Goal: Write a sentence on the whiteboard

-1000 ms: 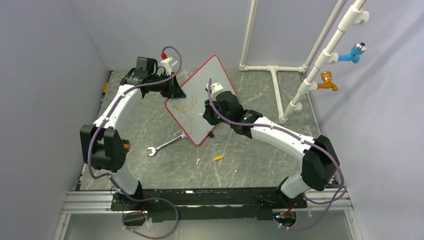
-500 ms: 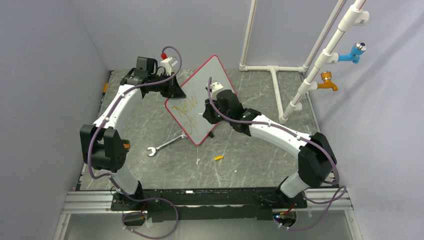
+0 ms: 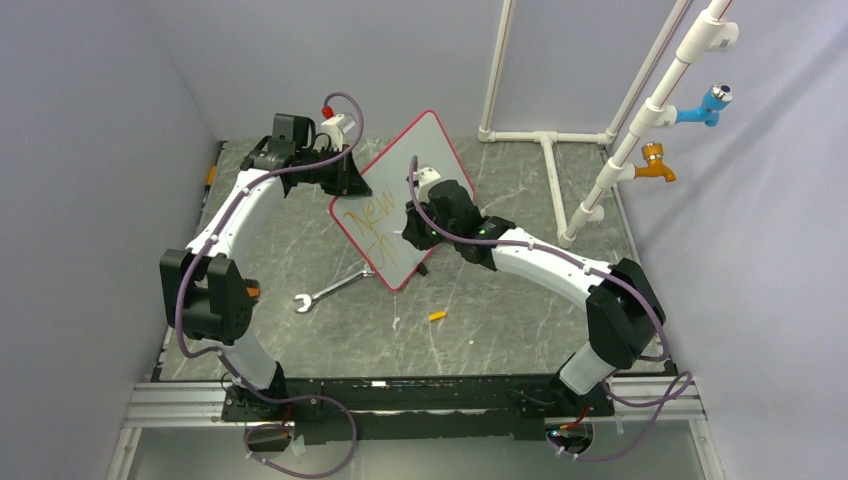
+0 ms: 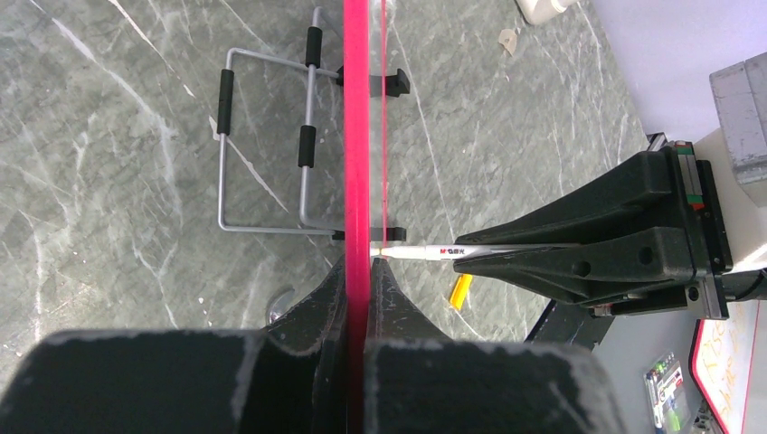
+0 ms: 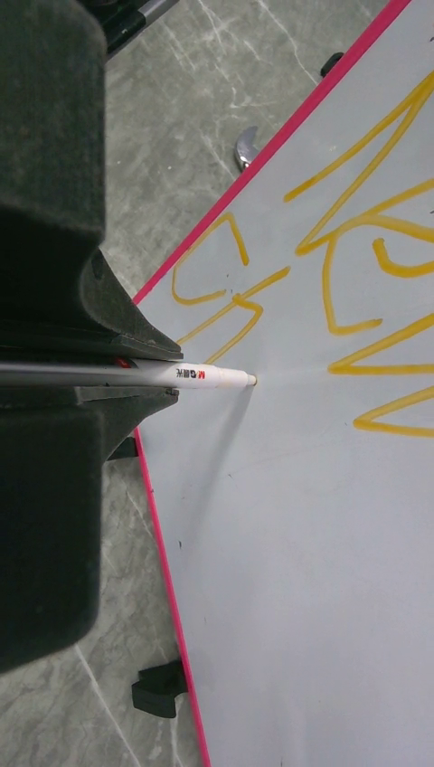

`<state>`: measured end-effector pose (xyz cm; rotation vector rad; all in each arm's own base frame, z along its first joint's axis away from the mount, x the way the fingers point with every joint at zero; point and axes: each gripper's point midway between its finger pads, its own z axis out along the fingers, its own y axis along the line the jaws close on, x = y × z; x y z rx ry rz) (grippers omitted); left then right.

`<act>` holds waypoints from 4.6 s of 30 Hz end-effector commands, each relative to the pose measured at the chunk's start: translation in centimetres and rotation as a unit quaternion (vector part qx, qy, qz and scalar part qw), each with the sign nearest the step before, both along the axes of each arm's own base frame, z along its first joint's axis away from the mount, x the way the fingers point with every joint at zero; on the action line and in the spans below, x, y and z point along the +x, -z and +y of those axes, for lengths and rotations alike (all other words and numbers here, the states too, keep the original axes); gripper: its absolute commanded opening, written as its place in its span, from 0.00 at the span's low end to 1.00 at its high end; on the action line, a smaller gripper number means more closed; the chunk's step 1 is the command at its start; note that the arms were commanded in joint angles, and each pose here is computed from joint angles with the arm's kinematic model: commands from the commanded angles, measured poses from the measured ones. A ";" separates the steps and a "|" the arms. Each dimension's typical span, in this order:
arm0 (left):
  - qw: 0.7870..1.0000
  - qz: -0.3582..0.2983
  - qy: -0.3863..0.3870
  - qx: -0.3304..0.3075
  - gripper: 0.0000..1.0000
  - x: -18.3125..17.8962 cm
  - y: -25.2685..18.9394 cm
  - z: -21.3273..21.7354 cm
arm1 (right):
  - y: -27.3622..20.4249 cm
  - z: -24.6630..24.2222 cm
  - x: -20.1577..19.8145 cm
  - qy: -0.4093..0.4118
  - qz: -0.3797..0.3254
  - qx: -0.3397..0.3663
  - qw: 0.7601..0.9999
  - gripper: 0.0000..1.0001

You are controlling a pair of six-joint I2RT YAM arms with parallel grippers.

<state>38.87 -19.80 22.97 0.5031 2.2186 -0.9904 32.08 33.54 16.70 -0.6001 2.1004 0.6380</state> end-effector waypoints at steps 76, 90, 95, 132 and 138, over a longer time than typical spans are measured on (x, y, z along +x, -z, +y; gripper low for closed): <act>0.999 -0.026 0.025 0.005 0.00 -1.2 -0.8 -0.6 | -2.4 2.1 2.1 0.018 -0.027 0.012 0.999 0.00; 0.999 -0.027 0.024 0.006 0.00 -1.1 -0.8 -0.5 | 0.9 0.5 0.4 0.030 0.004 0.000 1.000 0.00; 0.999 -0.027 0.023 0.007 0.00 -1.1 -0.8 -0.5 | 0.8 0.1 0.5 0.036 0.001 -0.004 0.999 0.00; 0.999 -0.030 0.022 0.010 0.00 -1.2 -0.9 -0.4 | -4.6 0.5 1.2 0.042 -0.038 0.037 0.998 0.00; 0.999 -0.032 0.021 0.011 0.00 -1.3 -1.0 -0.4 | -3.6 1.1 1.6 0.038 -0.034 0.033 0.998 0.00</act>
